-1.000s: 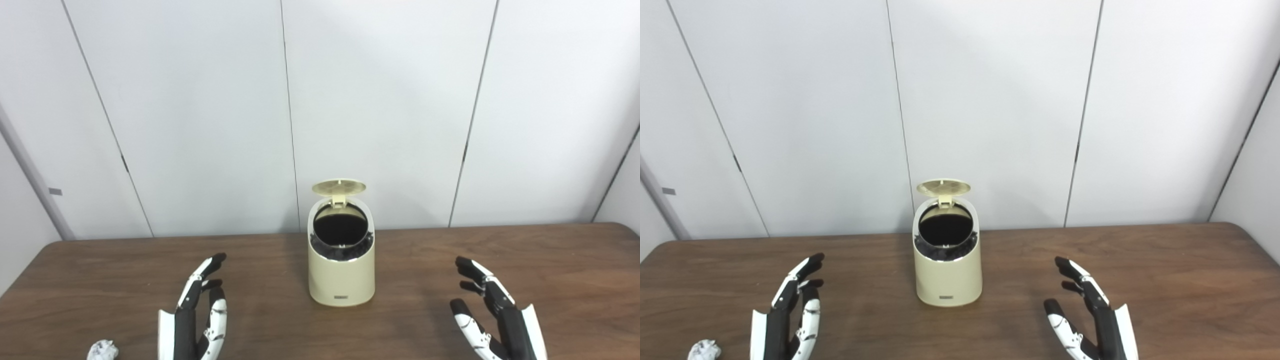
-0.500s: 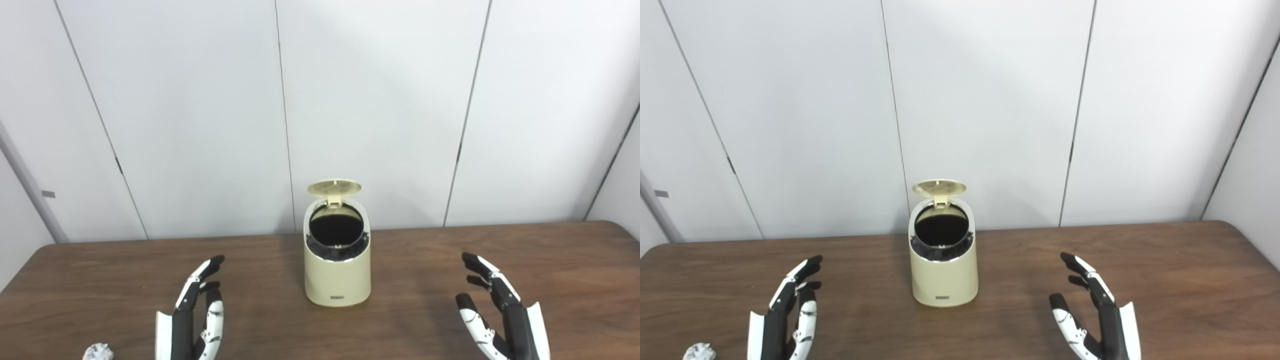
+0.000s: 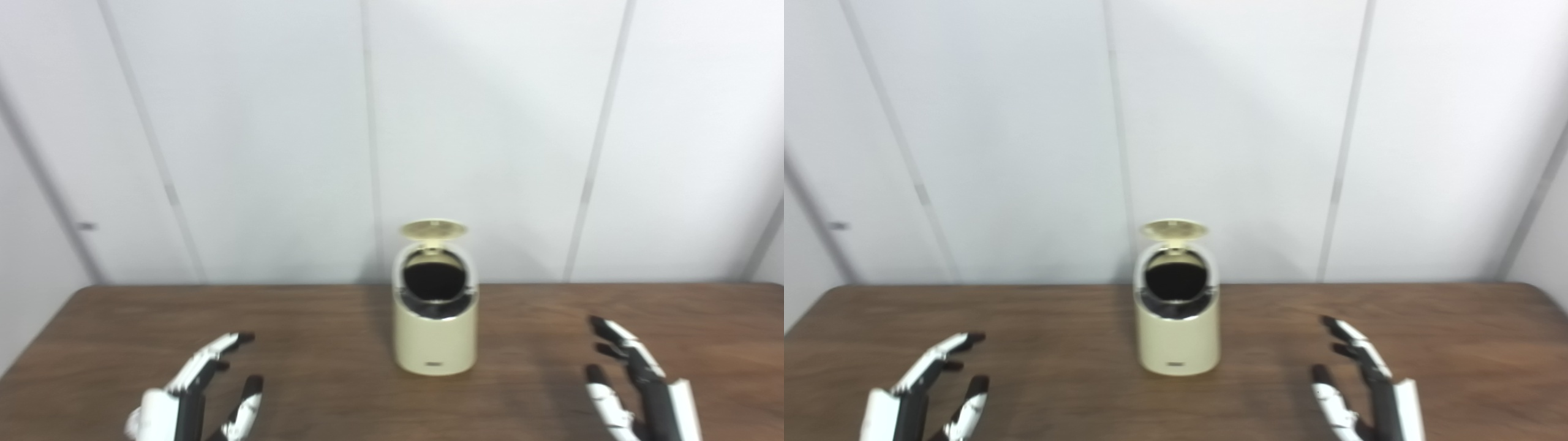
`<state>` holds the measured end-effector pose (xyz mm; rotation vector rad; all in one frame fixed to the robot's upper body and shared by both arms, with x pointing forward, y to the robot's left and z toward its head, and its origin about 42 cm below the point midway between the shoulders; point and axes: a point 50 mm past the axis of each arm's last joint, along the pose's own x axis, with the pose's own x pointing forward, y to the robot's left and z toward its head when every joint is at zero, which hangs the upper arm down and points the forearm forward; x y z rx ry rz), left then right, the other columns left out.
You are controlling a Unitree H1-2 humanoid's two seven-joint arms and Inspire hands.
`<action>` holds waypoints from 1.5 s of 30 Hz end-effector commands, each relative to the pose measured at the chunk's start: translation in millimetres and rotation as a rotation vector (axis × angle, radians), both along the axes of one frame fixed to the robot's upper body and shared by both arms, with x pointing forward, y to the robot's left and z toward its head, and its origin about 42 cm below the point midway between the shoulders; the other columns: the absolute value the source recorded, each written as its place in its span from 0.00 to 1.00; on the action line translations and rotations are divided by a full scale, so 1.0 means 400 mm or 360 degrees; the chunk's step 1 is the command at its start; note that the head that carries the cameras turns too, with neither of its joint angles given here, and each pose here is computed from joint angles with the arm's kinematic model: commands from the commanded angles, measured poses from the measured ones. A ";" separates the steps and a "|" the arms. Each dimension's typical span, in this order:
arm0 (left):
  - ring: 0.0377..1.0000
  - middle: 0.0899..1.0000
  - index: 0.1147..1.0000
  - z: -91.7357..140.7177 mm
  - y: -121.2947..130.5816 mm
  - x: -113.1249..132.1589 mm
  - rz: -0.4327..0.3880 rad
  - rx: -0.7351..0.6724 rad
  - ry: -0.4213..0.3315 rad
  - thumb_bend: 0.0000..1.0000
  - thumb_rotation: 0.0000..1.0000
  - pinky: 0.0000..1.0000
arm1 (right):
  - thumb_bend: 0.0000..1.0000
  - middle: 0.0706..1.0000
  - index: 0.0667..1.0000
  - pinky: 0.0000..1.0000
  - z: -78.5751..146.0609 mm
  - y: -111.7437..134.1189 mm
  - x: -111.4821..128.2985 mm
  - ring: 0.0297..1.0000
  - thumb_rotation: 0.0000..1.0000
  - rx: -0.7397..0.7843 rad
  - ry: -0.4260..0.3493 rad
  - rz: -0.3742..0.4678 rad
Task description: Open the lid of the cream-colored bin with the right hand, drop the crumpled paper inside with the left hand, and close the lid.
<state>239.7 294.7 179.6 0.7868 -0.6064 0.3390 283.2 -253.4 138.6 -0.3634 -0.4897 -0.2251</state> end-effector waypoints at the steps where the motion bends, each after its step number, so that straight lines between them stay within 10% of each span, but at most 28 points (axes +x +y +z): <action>1: 0.73 0.75 0.72 0.039 0.011 -0.019 0.0021 0.0061 -0.0055 0.61 0.56 0.61 | 0.14 0.80 0.76 0.75 -0.054 -0.050 -0.016 0.82 0.66 -0.0081 0.0083 -0.0017; 10: 0.67 0.71 0.70 0.069 0.122 -0.085 0.0192 0.0283 -0.0053 0.78 0.25 0.55 | 0.16 0.81 0.78 0.76 -0.068 -0.090 0.000 0.82 0.71 -0.0070 0.0124 -0.0005; 22: 0.70 0.73 0.73 0.109 0.210 -0.148 0.0486 0.0518 0.0070 0.86 0.45 0.59 | 0.21 0.81 0.78 0.74 -0.078 -0.144 0.021 0.81 0.88 -0.0112 0.0174 -0.0013; 45: 0.68 0.73 0.75 0.081 0.176 -0.069 0.0664 0.0459 0.0362 1.00 0.44 0.57 | 0.44 0.78 0.75 0.66 -0.067 -0.241 0.047 0.78 0.95 -0.0139 0.0234 -0.0011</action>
